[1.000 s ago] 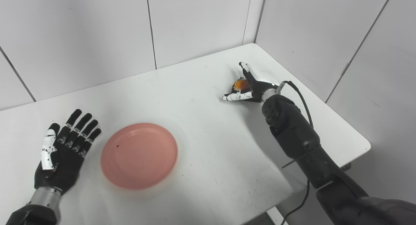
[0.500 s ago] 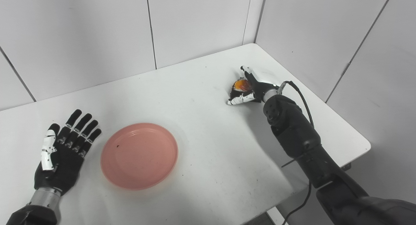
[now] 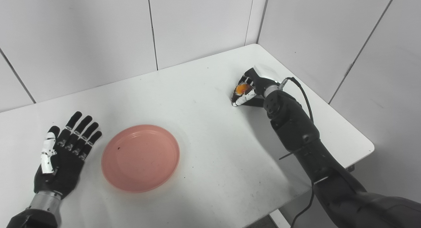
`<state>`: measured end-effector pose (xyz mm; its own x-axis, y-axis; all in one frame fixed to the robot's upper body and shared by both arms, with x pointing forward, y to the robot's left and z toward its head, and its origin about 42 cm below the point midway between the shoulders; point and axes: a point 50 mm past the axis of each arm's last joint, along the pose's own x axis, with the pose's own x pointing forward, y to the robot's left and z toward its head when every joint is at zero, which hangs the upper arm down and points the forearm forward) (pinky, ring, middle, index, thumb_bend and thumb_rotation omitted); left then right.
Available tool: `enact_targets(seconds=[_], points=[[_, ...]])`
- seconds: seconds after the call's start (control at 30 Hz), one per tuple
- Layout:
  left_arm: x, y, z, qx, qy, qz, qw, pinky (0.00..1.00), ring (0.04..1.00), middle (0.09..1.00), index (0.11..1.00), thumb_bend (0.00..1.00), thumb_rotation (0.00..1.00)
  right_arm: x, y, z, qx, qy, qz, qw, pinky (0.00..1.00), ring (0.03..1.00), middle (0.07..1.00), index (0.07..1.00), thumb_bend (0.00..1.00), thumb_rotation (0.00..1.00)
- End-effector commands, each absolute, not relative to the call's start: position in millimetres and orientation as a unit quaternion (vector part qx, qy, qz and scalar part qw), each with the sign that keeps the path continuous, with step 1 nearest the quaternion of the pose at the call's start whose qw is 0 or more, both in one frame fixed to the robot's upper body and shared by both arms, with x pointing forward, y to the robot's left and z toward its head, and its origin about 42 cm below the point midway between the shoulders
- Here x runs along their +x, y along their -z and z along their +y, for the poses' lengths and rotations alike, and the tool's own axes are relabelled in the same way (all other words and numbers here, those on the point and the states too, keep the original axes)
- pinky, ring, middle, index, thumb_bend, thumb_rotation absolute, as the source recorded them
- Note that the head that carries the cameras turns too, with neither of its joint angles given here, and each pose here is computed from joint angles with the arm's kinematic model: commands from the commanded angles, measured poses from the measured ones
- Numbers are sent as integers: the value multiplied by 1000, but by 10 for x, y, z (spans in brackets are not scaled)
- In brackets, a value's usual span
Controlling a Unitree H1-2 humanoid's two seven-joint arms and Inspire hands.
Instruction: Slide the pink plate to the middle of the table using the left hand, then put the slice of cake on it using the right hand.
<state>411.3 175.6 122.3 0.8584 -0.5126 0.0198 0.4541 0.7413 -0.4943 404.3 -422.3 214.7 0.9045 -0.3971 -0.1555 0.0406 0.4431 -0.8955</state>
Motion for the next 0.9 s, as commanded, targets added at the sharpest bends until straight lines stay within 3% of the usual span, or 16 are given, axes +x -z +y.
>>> enact_targets(seconds=[0.0, 0.53, 0.87], points=[[3944, -886, 1872, -240, 230, 139, 933, 907, 900, 895, 887, 413, 1000, 4087, -2166, -4204, -505, 133, 166, 836, 397, 445, 513, 490, 505, 126], [3928, -899, 1785, -243, 228, 139, 933, 912, 906, 898, 895, 411, 1000, 3976, -2392, -4183, -487, 148, 115, 853, 400, 463, 522, 490, 502, 129], [3893, -914, 1658, -238, 231, 136, 934, 915, 903, 900, 895, 417, 1000, 3756, -2996, -3648, -498, 125, -2, 858, 388, 449, 511, 490, 503, 127]])
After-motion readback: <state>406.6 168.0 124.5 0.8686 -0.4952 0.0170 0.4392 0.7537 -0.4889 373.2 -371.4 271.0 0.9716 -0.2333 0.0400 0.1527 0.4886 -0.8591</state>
